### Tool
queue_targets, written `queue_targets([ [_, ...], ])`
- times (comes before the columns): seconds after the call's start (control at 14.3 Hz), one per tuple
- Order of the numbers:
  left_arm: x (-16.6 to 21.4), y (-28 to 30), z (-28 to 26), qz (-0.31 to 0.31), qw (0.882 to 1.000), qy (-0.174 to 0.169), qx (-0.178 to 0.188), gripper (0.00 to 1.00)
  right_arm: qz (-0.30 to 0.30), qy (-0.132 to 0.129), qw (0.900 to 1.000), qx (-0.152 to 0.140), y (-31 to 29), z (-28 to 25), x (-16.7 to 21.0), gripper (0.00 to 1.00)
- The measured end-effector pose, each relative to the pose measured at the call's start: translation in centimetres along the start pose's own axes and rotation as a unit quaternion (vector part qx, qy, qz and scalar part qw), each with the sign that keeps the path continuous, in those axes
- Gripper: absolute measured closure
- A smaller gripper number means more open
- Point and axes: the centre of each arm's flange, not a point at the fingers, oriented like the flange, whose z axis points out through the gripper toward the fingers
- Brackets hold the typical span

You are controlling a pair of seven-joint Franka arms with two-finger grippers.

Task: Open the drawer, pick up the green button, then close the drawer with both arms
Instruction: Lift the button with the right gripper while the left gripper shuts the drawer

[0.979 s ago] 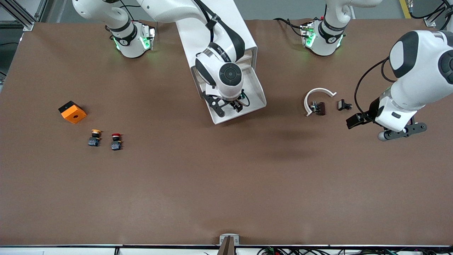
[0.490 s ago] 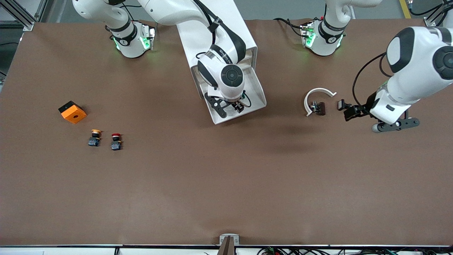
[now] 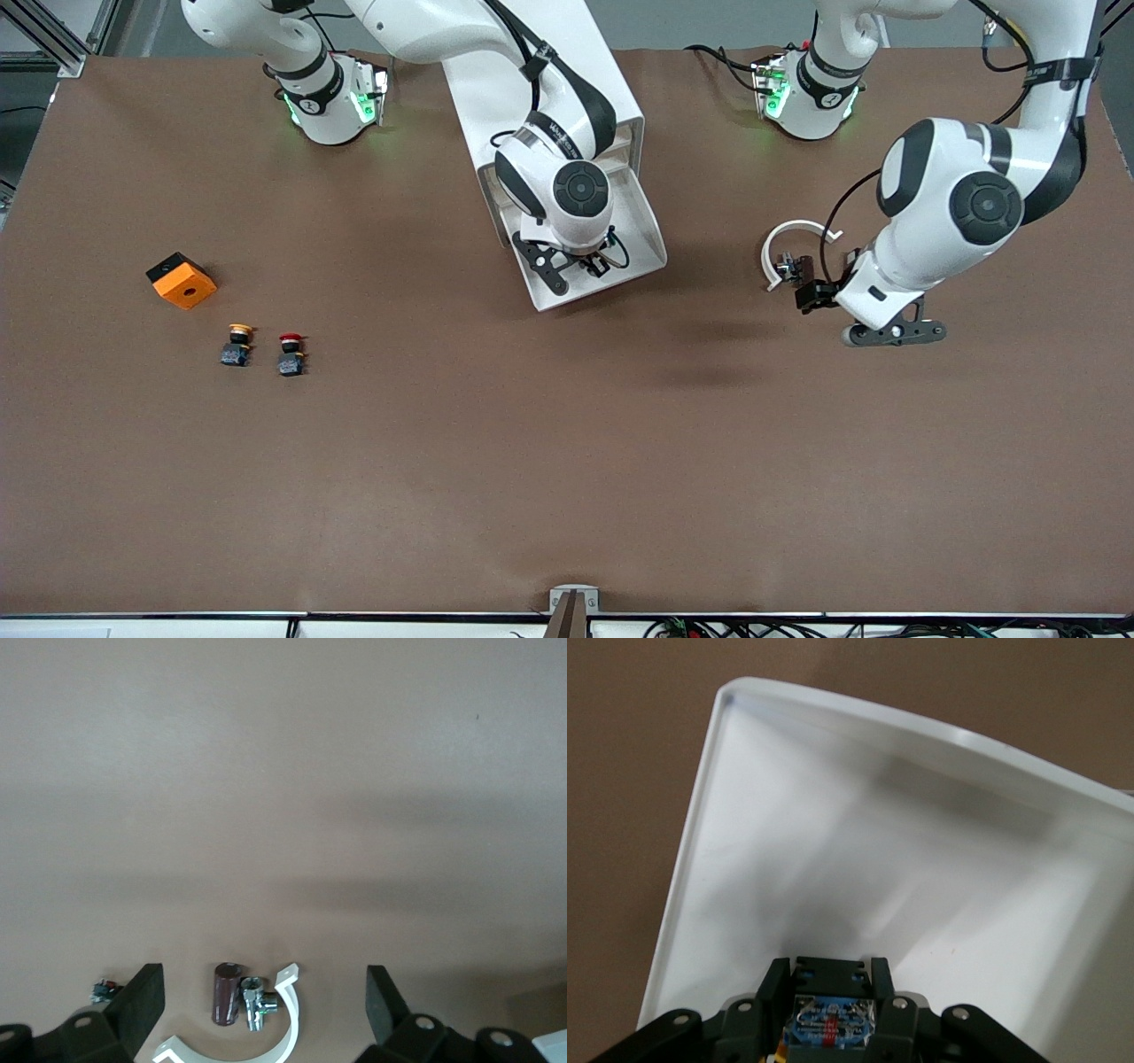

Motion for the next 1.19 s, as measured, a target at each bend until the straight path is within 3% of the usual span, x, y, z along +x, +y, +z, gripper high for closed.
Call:
queue_targets([
  [0.42,0.0,5.1,5.2,-0.047,0.999,-0.009,-0.009,0.00,0.000,-0.001,1.000,0.002,-0.1,-0.6,0.0,0.58],
  [0.7,-0.7,10.2,9.3,-0.103,0.994,-0.006,-0.024,0.00,0.011,-0.005,0.999,-0.035,0.1,-4.9,2.5,0.58],
  [0.91,-2.2,14.5,12.2,-0.142,0.989,-0.012,-0.039,0.00,-0.009,-0.022,0.998,-0.063,1.2,-10.6,7.8,0.58],
  [1.19,-3.9,18.4,14.4,-0.124,0.991,-0.025,-0.037,0.00,-0.088,-0.063,0.991,-0.079,4.6,-16.8,18.6,0.58],
])
